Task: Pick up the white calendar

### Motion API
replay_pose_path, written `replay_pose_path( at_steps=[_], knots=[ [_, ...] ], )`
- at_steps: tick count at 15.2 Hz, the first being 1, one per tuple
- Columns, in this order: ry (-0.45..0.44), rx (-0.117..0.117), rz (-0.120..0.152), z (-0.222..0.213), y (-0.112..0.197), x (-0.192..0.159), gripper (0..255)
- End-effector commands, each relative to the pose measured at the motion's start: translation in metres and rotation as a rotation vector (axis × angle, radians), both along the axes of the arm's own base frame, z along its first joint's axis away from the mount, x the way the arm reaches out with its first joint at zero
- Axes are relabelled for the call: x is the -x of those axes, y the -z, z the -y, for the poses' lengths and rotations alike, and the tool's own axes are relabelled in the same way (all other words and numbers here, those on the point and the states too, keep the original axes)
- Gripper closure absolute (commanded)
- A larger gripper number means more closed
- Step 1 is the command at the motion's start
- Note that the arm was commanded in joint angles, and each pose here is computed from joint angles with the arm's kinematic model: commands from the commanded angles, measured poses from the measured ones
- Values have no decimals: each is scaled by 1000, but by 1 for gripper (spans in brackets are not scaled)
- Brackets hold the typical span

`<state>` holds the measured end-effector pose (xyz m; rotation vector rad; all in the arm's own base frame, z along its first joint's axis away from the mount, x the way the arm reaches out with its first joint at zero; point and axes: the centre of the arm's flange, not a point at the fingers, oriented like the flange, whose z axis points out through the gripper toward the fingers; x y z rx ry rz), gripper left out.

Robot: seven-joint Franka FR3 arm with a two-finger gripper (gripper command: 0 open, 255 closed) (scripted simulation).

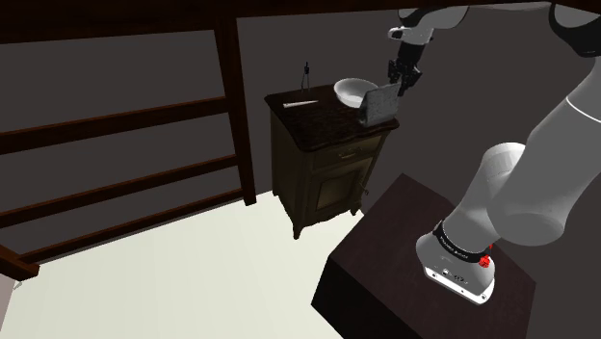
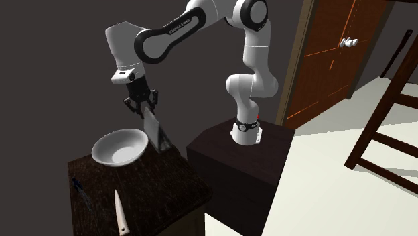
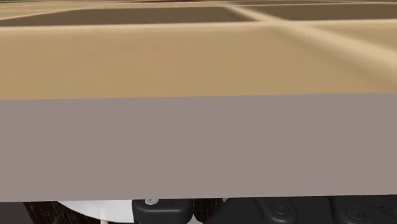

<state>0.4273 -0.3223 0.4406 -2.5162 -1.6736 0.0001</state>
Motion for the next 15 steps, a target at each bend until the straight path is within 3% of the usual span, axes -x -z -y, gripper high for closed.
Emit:
replay_pose_path(
  at_steps=[1,15],
  knots=[
    [0,0,0,0,-9,0,255],
    [0,0,0,0,-74,0,255]
  ],
)
